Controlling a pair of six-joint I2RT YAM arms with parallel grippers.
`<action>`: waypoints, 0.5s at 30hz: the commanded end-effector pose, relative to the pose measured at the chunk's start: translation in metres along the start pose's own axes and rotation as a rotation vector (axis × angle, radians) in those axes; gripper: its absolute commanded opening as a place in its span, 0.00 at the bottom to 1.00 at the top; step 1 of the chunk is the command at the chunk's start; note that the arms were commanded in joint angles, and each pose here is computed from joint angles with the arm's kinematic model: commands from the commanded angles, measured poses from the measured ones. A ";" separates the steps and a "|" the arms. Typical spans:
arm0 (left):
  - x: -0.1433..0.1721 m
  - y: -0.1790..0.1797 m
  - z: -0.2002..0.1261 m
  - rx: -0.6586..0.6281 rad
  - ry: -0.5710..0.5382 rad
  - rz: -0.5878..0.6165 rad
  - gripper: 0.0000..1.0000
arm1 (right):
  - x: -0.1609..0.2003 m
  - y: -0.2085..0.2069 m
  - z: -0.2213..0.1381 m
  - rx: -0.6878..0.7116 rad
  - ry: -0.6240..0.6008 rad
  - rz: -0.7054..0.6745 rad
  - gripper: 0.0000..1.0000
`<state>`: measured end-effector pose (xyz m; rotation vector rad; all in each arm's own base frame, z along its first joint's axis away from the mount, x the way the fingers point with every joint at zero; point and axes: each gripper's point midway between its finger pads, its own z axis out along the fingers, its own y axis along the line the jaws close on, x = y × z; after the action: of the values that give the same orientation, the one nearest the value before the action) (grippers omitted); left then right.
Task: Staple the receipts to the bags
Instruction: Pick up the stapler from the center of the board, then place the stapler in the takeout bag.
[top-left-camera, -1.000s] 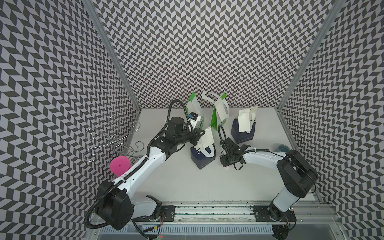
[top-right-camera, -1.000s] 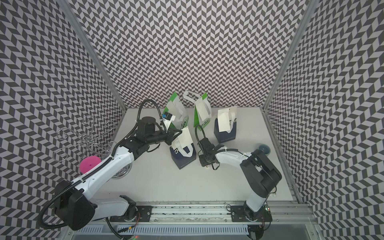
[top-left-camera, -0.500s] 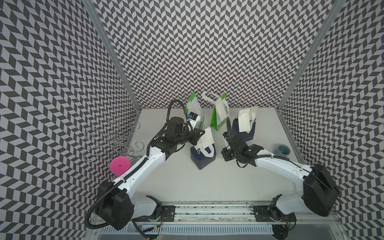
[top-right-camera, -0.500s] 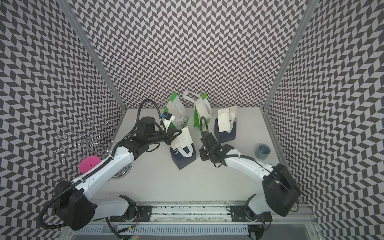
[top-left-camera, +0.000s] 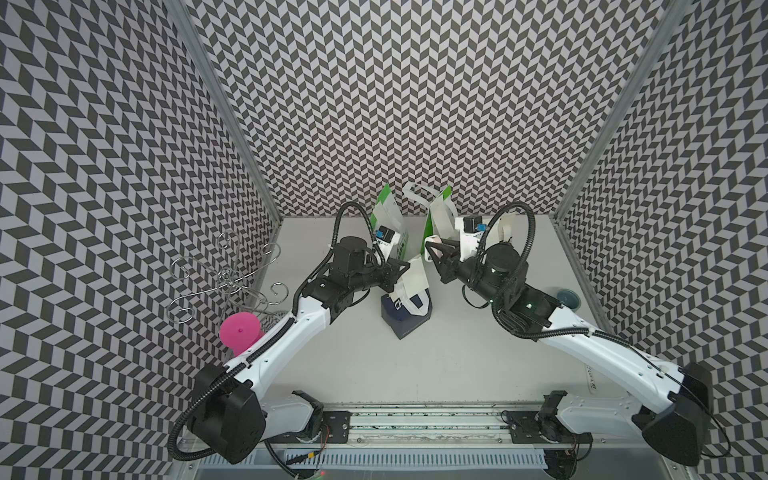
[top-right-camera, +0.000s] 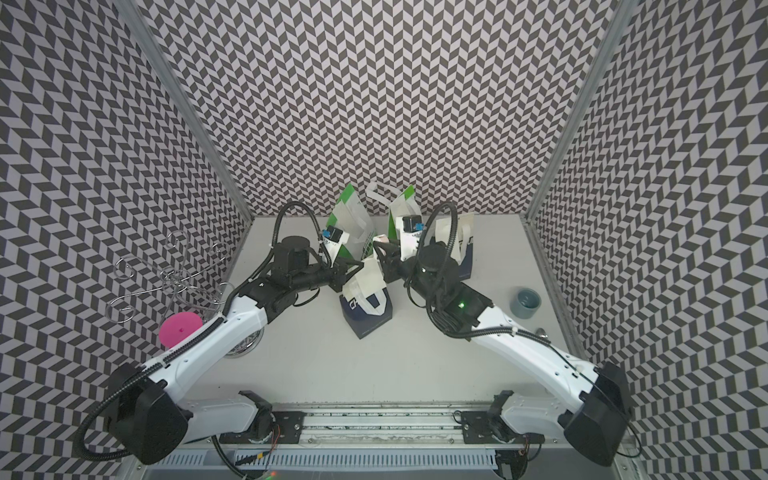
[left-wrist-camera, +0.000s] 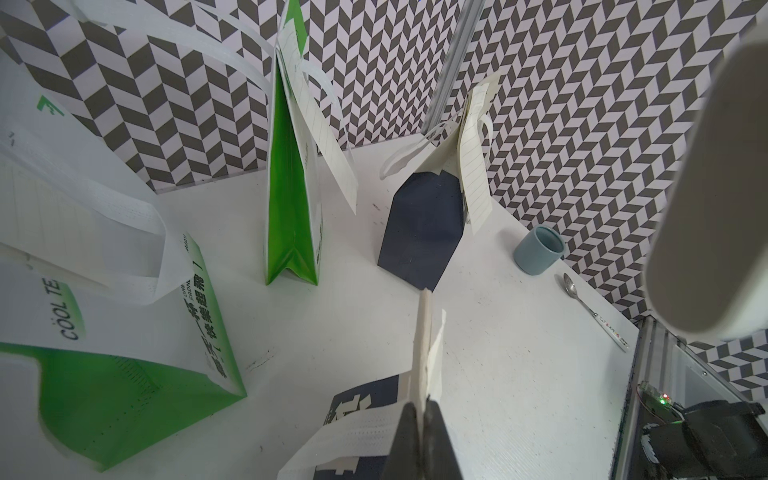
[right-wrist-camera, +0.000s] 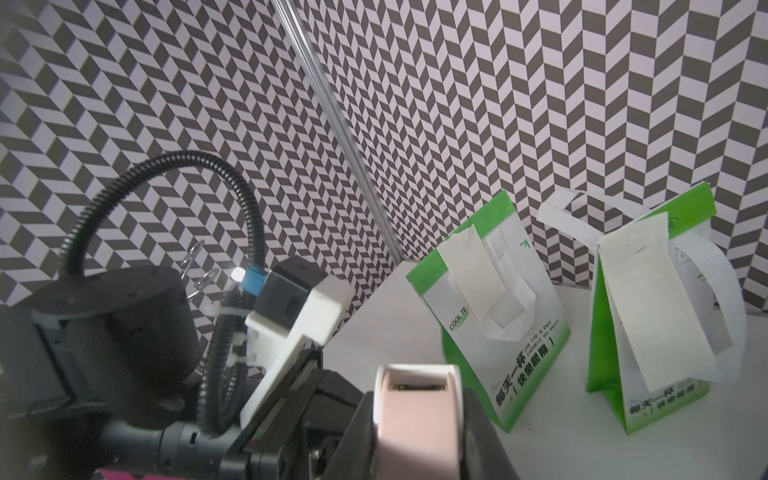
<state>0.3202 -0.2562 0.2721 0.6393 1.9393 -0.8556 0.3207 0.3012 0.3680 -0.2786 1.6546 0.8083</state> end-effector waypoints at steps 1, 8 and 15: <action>-0.011 -0.009 -0.005 0.014 -0.052 0.028 0.00 | -0.028 0.015 0.015 -0.062 -0.139 0.049 0.05; -0.010 -0.011 -0.004 0.010 -0.048 0.040 0.00 | -0.020 0.013 0.041 -0.048 -0.135 0.046 0.04; -0.012 -0.012 -0.005 0.015 -0.054 0.043 0.00 | 0.001 0.003 0.050 0.001 -0.082 0.029 0.03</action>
<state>0.3166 -0.2608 0.2707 0.6516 1.9345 -0.8560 0.3538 0.3333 0.3426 -0.2509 1.6579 0.8120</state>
